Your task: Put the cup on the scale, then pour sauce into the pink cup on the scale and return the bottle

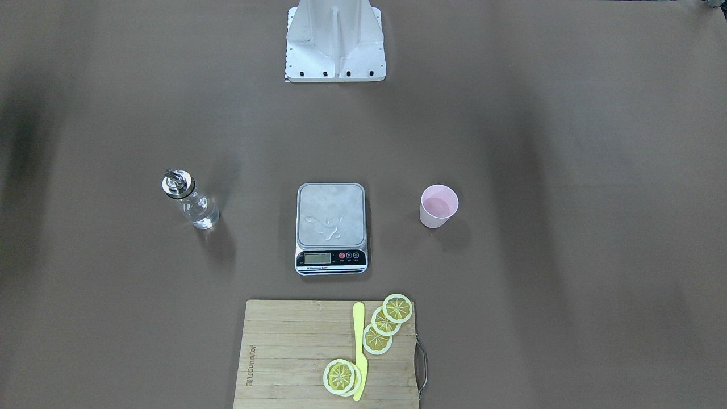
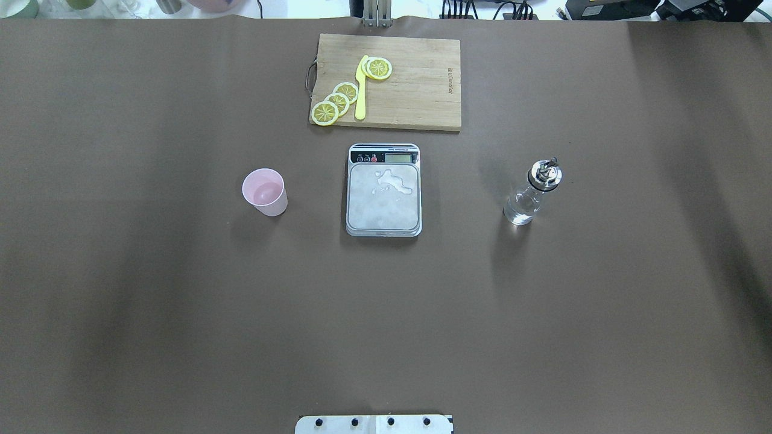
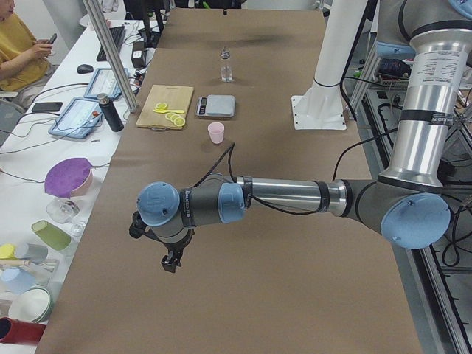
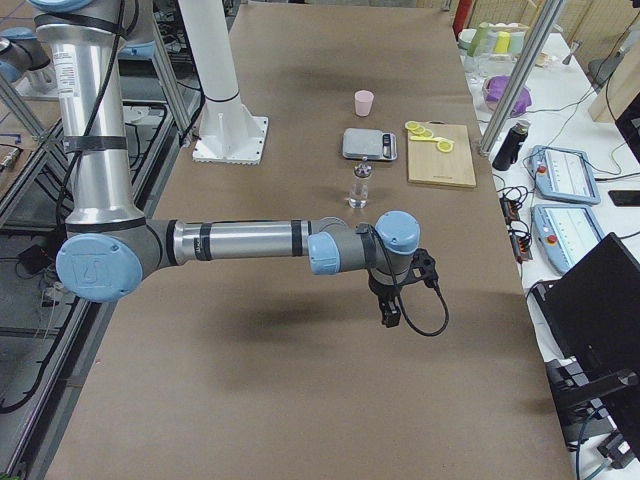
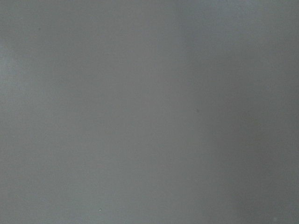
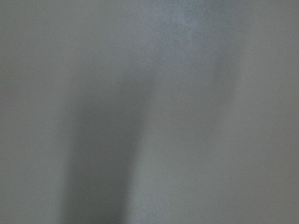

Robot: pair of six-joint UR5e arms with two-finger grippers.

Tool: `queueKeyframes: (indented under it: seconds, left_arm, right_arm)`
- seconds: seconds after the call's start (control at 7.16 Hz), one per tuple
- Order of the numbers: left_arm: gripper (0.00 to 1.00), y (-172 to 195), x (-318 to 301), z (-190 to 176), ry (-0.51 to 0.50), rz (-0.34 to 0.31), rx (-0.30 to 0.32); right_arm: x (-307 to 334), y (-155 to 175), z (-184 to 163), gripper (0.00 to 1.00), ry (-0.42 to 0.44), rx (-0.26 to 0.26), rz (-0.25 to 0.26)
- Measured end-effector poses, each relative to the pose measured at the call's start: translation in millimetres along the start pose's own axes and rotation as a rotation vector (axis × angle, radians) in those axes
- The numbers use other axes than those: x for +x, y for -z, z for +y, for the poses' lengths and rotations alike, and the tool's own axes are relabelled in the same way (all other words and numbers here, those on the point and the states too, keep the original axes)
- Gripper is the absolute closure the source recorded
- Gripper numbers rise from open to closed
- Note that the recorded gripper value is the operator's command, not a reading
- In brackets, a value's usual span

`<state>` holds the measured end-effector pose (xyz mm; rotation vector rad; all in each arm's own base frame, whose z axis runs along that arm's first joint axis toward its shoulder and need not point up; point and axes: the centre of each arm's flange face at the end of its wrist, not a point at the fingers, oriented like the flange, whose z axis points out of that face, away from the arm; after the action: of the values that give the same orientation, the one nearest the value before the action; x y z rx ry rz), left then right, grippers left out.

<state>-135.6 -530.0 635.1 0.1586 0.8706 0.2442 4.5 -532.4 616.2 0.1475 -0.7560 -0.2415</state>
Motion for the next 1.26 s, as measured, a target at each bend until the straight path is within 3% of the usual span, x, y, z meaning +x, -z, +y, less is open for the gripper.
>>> queueKeyframes:
  seconds: [0.42,0.56,0.84,1.26]
  left_arm:
    - [0.02,14,26,-1,0.112,-0.025,0.033]
    - [0.01,17,42,-9,0.108,-0.033,0.050]
    - [0.00,-4,103,-46,0.053,-0.023,0.027]
    - [0.00,-26,226,-128,0.134,0.034,0.009]
  right_arm:
    - [0,3,0,0.00,-0.002,0.006,-0.004]
    - [1,5,0,0.00,-0.002,0.010,-0.006]
    - [0,11,0,0.00,-0.001,0.022,-0.013]
    - [2,23,7,0.00,-0.007,0.051,-0.044]
